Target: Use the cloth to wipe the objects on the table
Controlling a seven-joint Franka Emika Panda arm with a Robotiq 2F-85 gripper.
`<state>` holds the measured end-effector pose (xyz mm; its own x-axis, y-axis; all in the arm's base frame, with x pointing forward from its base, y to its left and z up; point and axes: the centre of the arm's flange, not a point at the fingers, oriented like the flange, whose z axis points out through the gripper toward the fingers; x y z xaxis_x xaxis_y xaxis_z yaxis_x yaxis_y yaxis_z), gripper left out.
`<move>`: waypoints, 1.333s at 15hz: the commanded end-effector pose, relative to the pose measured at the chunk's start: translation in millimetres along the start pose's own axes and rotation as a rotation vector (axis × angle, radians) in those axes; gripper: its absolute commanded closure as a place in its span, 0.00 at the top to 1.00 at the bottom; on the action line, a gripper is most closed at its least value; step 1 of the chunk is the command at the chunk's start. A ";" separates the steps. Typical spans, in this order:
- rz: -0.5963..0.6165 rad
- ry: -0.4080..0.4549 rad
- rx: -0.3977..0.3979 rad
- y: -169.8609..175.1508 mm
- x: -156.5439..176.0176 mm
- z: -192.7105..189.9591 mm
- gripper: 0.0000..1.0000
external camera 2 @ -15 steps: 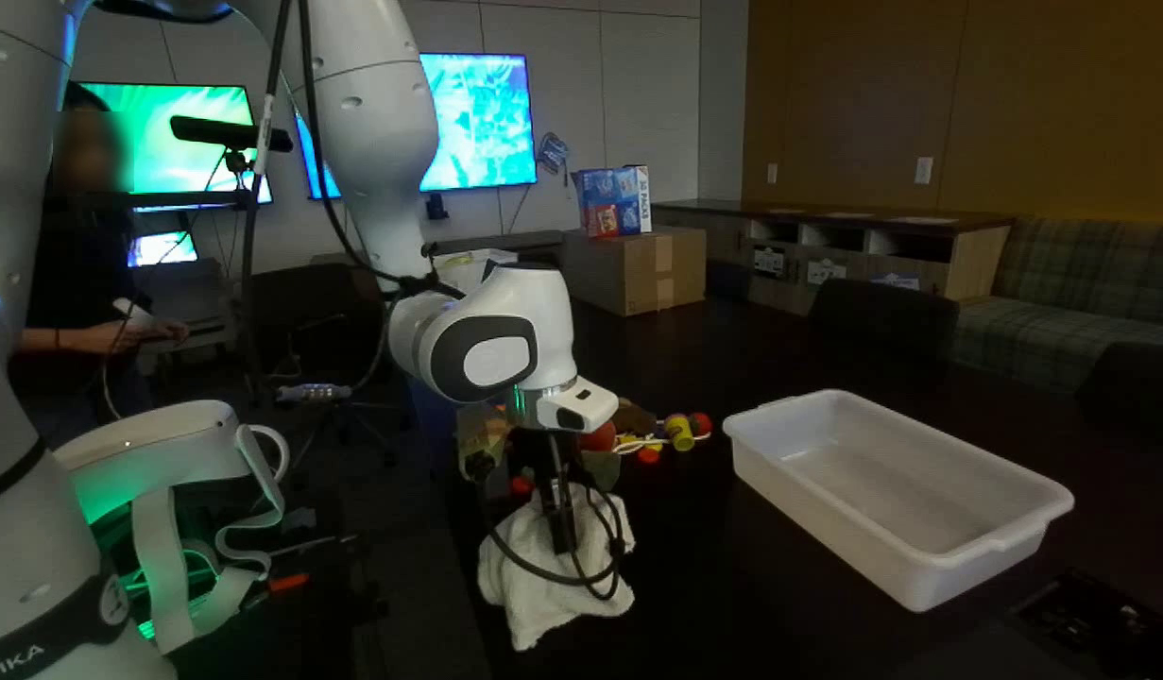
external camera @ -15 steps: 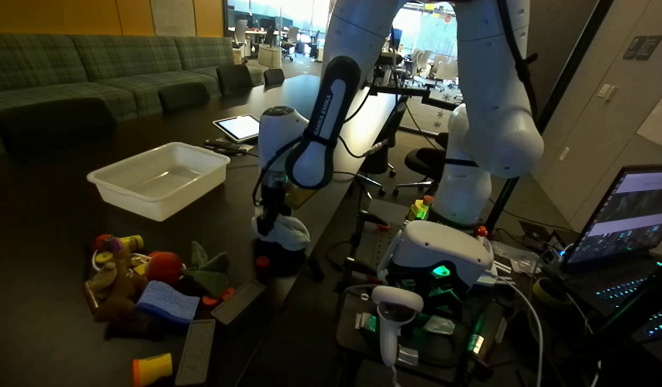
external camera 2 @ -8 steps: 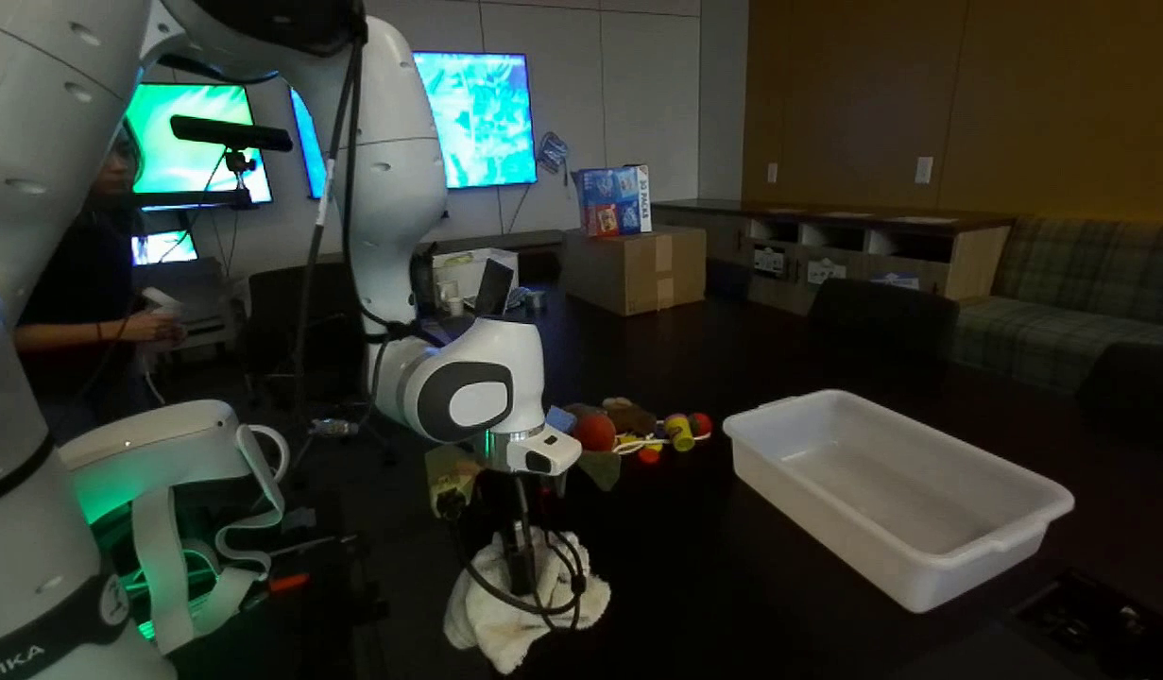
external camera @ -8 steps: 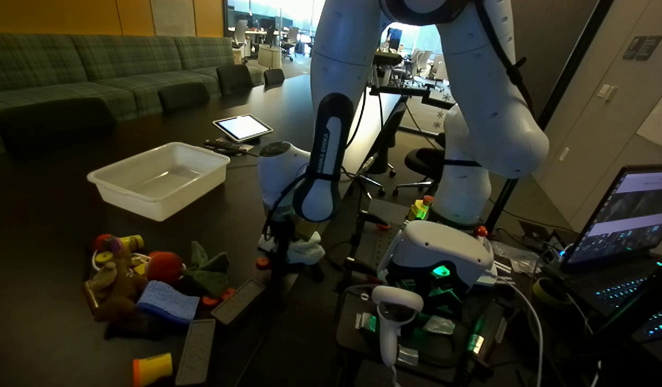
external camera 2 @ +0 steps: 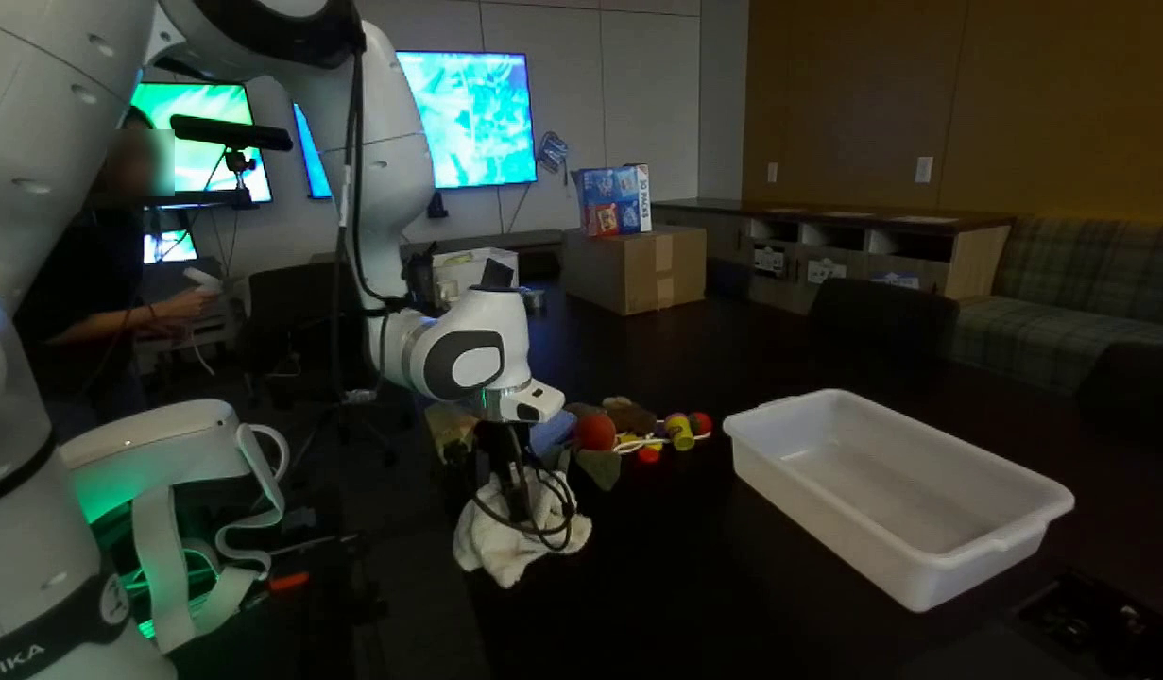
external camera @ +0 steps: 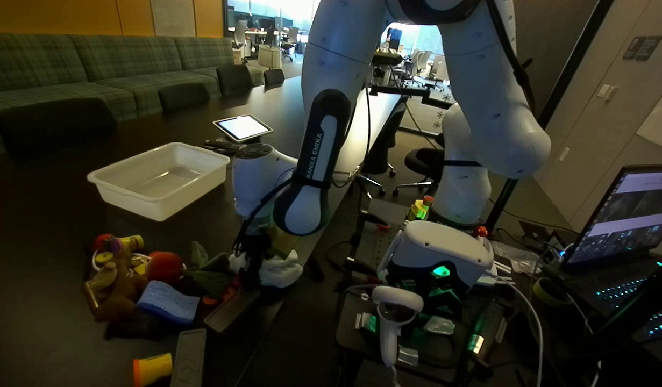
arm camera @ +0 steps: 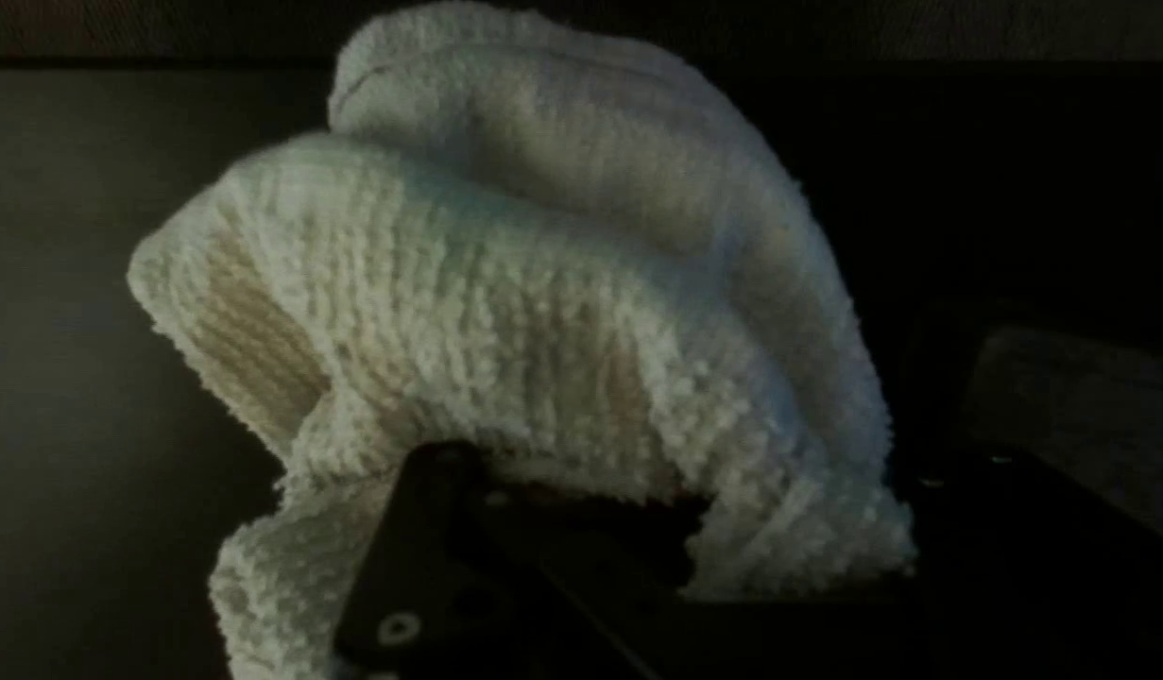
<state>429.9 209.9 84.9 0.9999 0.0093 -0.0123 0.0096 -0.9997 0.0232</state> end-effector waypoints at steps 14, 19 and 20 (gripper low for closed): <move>0.008 0.256 0.093 -99.4 106.9 -136.3 0.01; 0.079 0.354 0.111 -54.0 214.0 -199.7 0.01; 0.097 0.367 0.112 -42.4 234.8 -210.7 0.01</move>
<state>599.3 271.5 265.0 0.9488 -0.0788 0.3060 -0.0511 -0.9939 -0.0974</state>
